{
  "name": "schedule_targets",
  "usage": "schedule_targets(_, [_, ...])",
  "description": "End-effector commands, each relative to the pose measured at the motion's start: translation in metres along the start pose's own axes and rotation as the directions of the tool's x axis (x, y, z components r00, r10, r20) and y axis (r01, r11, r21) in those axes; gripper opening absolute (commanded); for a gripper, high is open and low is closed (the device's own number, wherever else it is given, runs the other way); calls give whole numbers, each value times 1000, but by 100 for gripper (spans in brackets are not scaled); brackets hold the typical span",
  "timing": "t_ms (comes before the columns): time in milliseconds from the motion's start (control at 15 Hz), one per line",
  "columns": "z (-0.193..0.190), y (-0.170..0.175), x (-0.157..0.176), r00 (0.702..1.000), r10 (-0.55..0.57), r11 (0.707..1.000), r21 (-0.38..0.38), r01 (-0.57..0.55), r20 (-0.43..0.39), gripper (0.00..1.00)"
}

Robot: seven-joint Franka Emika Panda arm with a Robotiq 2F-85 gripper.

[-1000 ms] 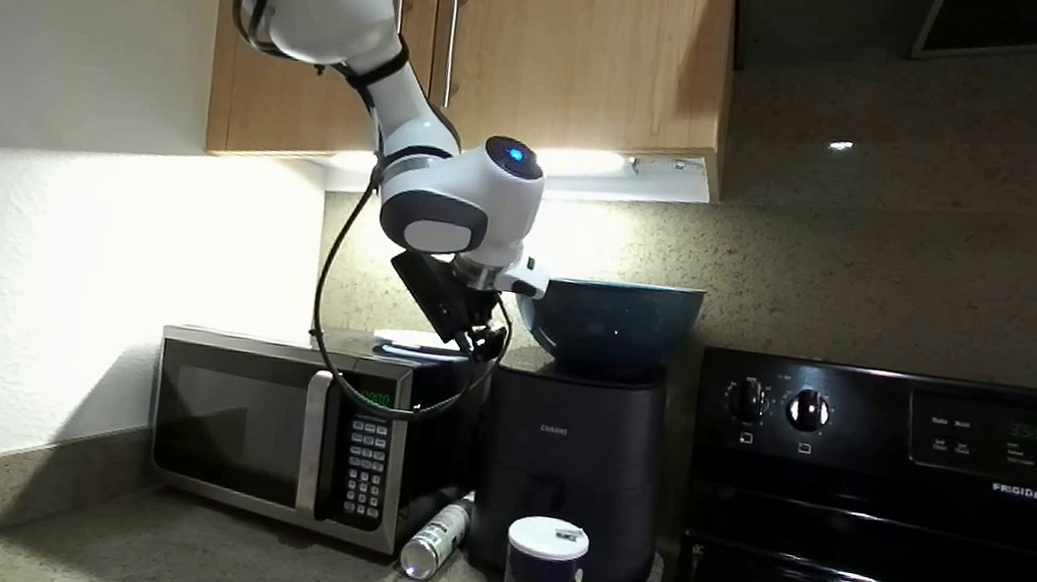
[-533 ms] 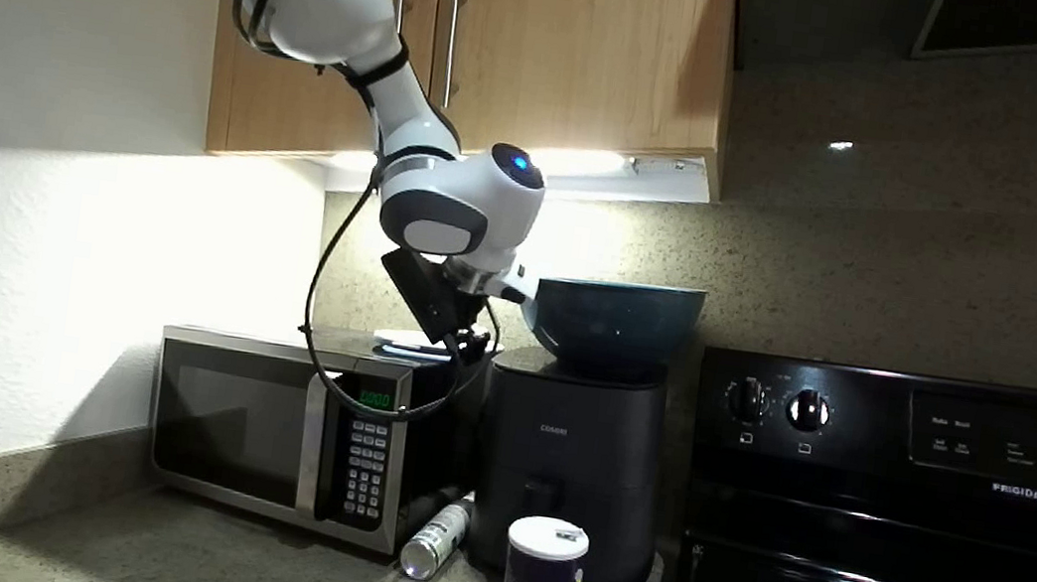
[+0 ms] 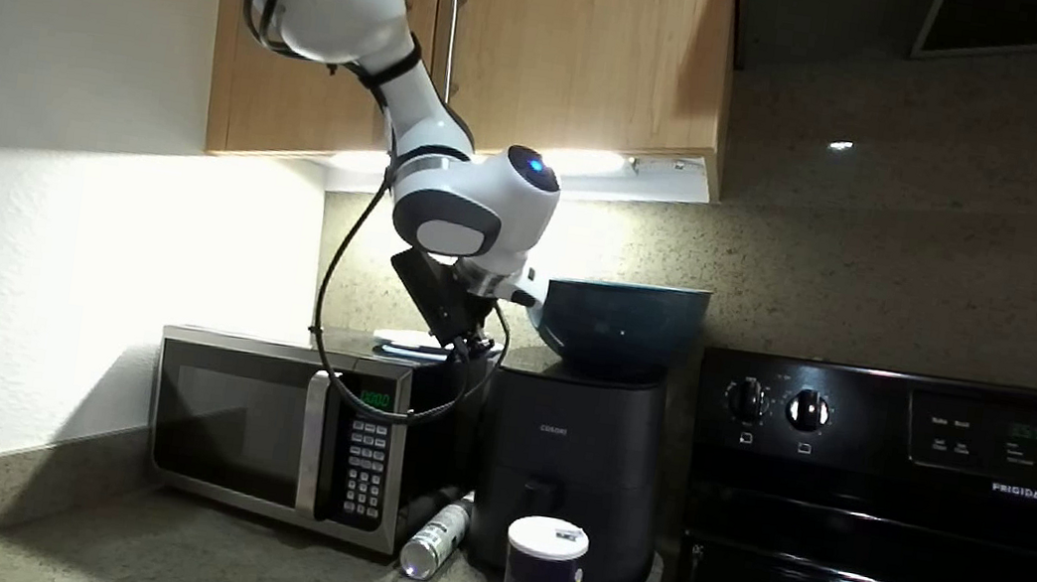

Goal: Flip over the plate

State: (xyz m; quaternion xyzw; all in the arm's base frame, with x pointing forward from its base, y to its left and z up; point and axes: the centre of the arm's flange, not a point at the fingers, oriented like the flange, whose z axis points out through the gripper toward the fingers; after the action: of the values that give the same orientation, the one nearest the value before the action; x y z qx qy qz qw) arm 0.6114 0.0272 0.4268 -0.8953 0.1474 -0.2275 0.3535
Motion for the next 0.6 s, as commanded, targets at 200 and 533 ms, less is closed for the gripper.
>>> schedule_targets(200, [-1, -11, -8, 998, -51, 997, 64, 49, 34, 8])
schedule_targets(533, [-10, -16, -11, 999, -48, 996, 78, 48, -1, 7])
